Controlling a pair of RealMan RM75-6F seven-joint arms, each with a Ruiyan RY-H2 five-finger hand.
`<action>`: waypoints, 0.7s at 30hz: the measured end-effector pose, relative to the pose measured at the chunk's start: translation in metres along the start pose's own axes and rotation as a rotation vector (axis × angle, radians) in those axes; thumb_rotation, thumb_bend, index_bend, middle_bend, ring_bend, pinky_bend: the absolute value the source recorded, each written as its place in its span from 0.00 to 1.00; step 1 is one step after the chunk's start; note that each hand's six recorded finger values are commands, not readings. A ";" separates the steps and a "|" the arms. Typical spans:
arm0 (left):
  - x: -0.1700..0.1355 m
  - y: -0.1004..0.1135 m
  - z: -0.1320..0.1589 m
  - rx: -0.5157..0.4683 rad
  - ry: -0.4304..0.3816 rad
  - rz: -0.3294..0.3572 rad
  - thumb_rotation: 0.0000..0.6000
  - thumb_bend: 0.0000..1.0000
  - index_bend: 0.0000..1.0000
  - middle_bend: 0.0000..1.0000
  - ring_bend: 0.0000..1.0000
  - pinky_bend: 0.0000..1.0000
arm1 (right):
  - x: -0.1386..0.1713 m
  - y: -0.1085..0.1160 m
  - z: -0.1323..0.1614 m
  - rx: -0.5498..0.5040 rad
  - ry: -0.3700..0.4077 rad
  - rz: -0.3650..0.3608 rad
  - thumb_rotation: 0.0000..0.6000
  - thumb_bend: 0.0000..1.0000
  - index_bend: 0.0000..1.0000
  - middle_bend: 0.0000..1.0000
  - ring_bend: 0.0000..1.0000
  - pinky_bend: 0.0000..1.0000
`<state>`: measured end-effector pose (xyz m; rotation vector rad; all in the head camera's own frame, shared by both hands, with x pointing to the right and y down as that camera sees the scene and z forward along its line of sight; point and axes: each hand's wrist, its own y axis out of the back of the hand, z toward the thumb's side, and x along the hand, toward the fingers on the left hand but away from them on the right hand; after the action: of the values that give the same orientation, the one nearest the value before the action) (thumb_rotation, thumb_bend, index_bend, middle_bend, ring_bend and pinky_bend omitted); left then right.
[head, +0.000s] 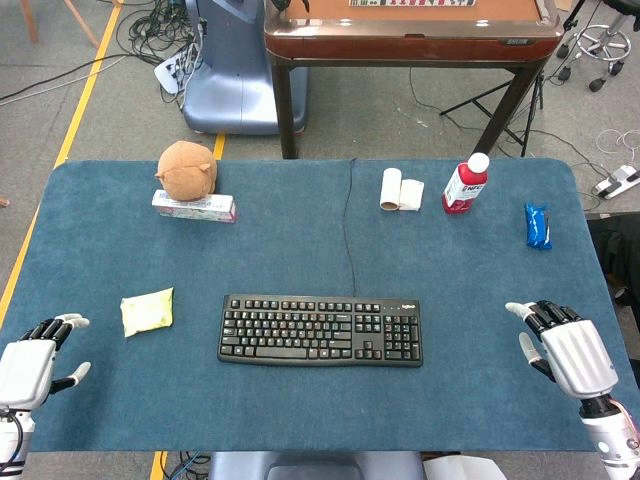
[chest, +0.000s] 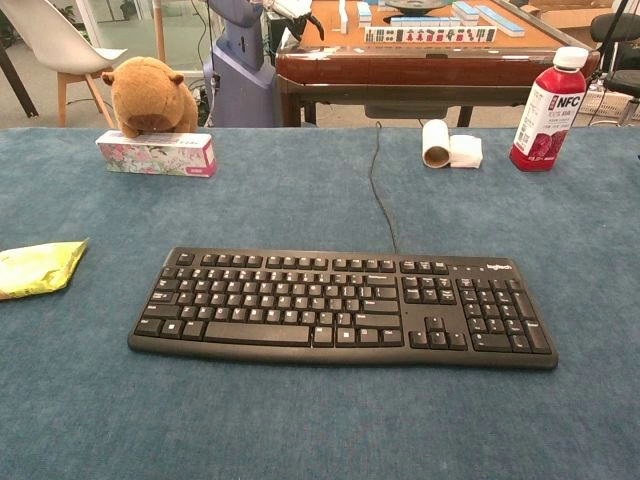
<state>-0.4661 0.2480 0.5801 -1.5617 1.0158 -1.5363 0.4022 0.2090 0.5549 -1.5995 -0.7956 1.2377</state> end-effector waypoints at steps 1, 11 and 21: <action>0.000 0.000 0.000 -0.002 -0.001 0.002 1.00 0.17 0.32 0.28 0.26 0.38 | 0.000 -0.001 0.000 0.004 -0.001 0.006 1.00 0.51 0.31 0.40 0.32 0.50; 0.001 0.002 0.001 0.002 -0.006 0.005 1.00 0.17 0.32 0.28 0.26 0.38 | 0.001 0.001 -0.001 0.005 -0.008 -0.005 1.00 0.51 0.31 0.40 0.32 0.50; 0.000 0.001 -0.002 -0.002 0.004 0.004 1.00 0.17 0.32 0.28 0.26 0.38 | -0.006 -0.012 0.007 0.018 0.013 0.047 1.00 0.51 0.31 0.72 0.76 0.98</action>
<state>-0.4678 0.2476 0.5798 -1.5578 1.0228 -1.5361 0.3949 0.2099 0.5677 -1.6182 -0.7400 1.2636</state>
